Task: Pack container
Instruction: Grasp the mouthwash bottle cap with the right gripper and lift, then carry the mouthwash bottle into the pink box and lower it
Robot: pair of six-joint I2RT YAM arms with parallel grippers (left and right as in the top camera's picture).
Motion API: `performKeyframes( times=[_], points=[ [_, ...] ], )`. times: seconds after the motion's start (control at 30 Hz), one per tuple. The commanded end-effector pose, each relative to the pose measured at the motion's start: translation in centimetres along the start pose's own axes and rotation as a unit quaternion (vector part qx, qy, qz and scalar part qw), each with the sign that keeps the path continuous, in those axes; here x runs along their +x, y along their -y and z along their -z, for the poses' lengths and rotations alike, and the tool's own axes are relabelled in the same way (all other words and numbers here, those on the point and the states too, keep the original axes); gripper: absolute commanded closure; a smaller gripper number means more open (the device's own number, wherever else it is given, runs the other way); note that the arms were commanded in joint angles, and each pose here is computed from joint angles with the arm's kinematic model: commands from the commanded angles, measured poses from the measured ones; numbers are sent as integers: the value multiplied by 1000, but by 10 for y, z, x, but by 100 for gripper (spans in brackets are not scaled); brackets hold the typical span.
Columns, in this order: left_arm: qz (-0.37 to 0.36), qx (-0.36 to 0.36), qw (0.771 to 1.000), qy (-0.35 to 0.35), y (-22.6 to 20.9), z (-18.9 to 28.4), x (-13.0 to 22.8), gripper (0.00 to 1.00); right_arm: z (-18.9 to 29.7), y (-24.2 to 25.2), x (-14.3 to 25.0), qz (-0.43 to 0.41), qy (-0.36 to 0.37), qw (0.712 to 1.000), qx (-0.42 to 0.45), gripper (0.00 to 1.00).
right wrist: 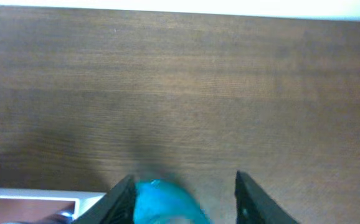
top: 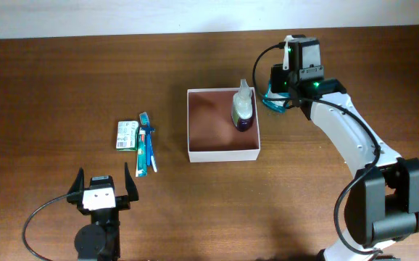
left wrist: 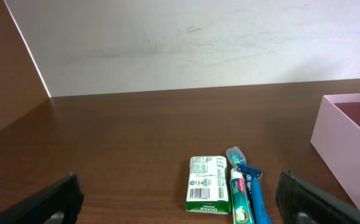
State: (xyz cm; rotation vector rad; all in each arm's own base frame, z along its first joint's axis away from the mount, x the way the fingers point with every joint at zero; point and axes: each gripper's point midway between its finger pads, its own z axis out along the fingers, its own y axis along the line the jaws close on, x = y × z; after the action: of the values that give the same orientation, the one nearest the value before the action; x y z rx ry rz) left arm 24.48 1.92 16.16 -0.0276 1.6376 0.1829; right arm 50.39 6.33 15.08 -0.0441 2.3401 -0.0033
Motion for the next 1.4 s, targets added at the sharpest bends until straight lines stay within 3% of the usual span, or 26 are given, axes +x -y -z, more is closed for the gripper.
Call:
performKeyframes(
  times=[0.0, 0.13, 0.3, 0.6, 1.03, 1.27, 1.37],
  points=[
    [-9, 4, 1000, -1, 2, 0, 2, 1, -2, 0, -1, -3, 1, 1000, -2, 51],
    [-9, 4, 1000, -1, 2, 0, 2, 1, -2, 0, -3, -3, 6, 1000, -2, 54],
    [-9, 4, 1000, -1, 2, 0, 2, 1, -2, 0, -3, -3, 5, 1000, -2, 73],
    [-9, 4, 1000, -1, 2, 0, 2, 1, 11, 6, -10, 28, 15, 999, 11, 79],
    [-9, 4, 1000, -1, 2, 0, 2, 1, 166, 22, -34, -4, 72, 997, 21, 80],
    [-9, 4, 1000, -1, 2, 0, 2, 1, 236, -22, -22, 42, 97, 993, -45, 80],
    [-9, 4, 1000, -1, 2, 0, 2, 1, 244, -48, -16, 65, 96, 990, -75, 81]
  ],
)
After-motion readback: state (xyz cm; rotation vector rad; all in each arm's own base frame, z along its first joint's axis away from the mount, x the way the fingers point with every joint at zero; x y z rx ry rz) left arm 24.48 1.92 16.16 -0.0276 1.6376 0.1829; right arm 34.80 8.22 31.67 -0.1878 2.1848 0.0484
